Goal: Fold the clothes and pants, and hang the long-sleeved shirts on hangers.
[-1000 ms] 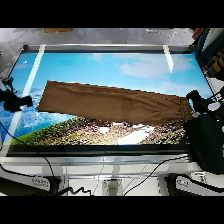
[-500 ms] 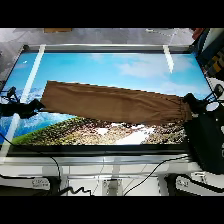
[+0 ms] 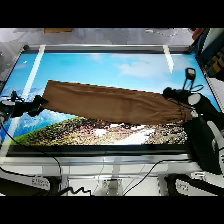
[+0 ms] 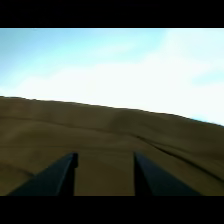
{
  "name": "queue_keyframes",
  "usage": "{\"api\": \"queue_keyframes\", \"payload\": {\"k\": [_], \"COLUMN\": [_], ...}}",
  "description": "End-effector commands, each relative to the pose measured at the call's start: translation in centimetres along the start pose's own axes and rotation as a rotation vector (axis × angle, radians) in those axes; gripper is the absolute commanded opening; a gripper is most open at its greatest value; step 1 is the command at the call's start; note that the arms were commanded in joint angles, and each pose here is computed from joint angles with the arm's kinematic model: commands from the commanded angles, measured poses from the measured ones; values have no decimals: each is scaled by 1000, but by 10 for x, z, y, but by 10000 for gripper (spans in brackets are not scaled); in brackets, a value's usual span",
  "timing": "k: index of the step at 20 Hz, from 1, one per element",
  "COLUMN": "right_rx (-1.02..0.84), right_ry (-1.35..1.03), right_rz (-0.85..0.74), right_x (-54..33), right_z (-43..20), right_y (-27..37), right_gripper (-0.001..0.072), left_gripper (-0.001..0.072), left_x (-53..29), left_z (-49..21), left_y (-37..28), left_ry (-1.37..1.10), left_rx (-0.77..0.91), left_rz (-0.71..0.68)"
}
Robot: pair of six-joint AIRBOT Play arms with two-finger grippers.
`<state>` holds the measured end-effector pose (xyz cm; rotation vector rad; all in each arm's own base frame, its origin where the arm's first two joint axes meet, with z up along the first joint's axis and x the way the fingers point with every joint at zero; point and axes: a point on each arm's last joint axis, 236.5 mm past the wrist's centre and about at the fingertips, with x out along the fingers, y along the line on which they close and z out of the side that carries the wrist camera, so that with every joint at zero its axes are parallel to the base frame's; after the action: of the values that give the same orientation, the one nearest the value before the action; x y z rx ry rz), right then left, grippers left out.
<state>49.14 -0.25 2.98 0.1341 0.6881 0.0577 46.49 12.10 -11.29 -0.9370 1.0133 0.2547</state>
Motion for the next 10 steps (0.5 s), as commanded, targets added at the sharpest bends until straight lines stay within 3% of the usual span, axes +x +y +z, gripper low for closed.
{"api": "queue_keyframes", "payload": {"k": [1, 2, 3, 10], "right_rx": [-131, -143, -136, -120], "right_ry": [-194, -238, -257, -215], "right_rz": [77, 95, 119, 326], "right_x": [-6, -8, -6, 10], "right_z": [55, 65, 69, 70], "right_y": [72, 89, 104, 227], "right_gripper": [164, 67, 54, 31], "left_gripper": [499, 247, 11, 13], "left_x": [4, 2, 0, -75], "left_z": [22, 28, 33, 41], "left_y": [-8, -15, -22, -93], "left_ry": [-97, -124, -144, -234], "left_rx": [-58, -54, -39, 284], "left_rz": [-38, -64, -92, -225]}}
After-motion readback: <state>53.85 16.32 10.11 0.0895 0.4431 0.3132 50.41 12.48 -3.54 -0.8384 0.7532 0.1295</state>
